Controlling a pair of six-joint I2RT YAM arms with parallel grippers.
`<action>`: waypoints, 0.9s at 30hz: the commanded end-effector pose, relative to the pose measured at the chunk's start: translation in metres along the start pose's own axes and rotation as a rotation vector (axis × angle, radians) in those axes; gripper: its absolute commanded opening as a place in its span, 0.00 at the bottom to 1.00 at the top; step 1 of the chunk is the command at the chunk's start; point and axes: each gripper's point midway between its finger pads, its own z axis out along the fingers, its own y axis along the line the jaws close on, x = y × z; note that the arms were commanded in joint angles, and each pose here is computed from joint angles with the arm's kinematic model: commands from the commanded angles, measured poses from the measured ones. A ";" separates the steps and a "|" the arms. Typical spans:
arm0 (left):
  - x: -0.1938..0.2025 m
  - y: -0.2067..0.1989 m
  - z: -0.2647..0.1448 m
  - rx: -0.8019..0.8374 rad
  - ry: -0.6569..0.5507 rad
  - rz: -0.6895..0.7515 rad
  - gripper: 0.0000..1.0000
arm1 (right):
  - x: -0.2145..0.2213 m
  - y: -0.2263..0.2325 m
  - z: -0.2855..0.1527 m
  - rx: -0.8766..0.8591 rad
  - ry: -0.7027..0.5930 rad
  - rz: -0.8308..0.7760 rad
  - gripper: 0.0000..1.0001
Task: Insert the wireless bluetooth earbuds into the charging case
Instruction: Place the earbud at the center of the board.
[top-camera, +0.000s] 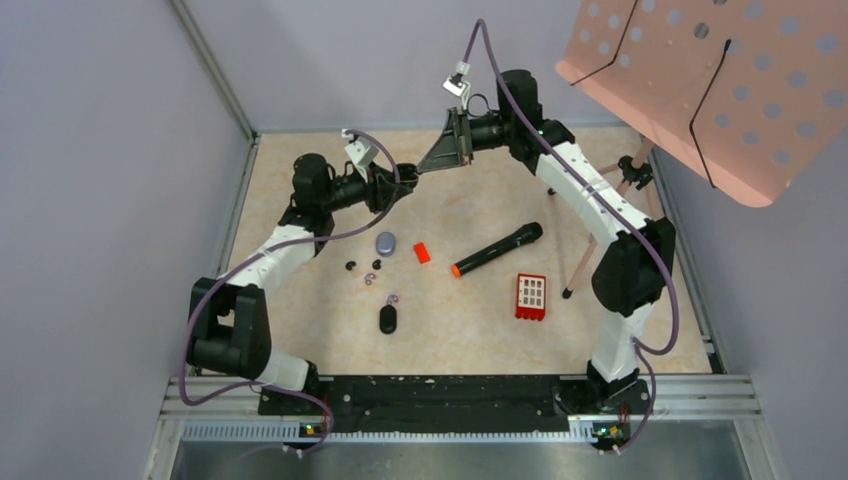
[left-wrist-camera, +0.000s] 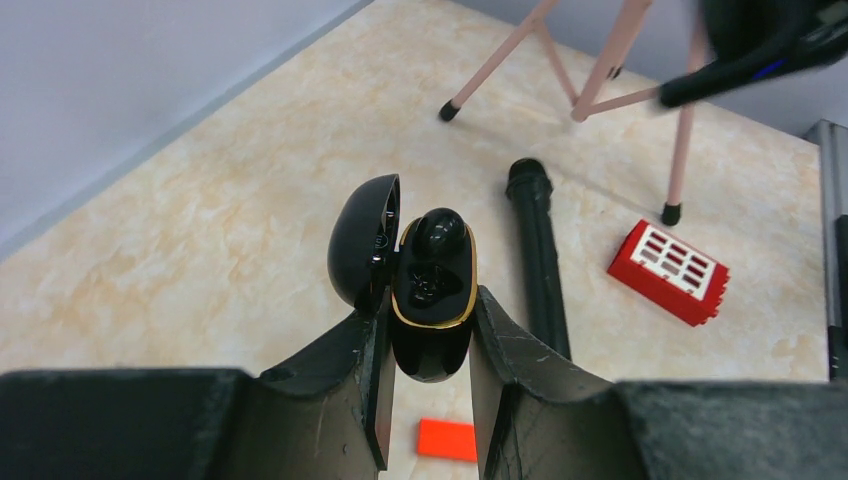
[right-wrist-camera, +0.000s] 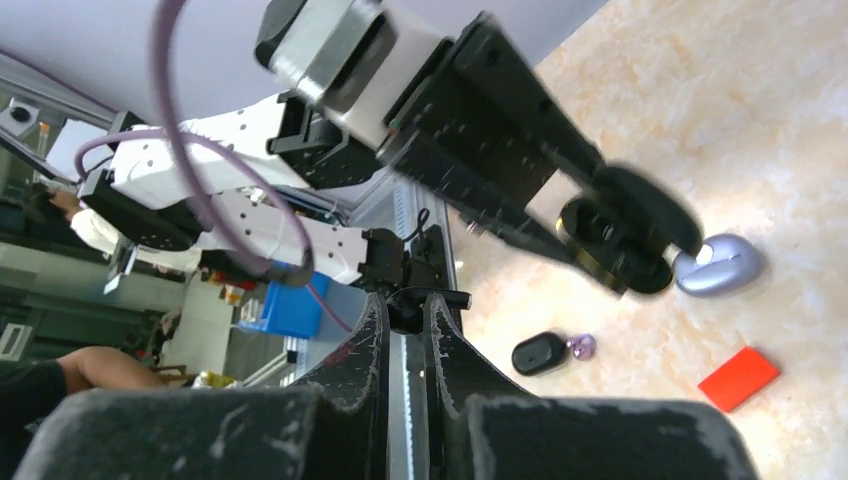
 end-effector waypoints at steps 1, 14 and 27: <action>0.002 0.023 -0.024 -0.146 0.004 0.018 0.00 | 0.006 0.018 -0.028 -0.004 -0.029 -0.024 0.00; -0.022 0.054 -0.071 -0.364 -0.014 0.022 0.00 | 0.162 -0.135 -0.012 0.157 0.134 0.649 0.00; -0.023 0.052 -0.080 -0.401 -0.028 0.015 0.00 | 0.221 -0.214 0.013 0.337 0.236 0.820 0.00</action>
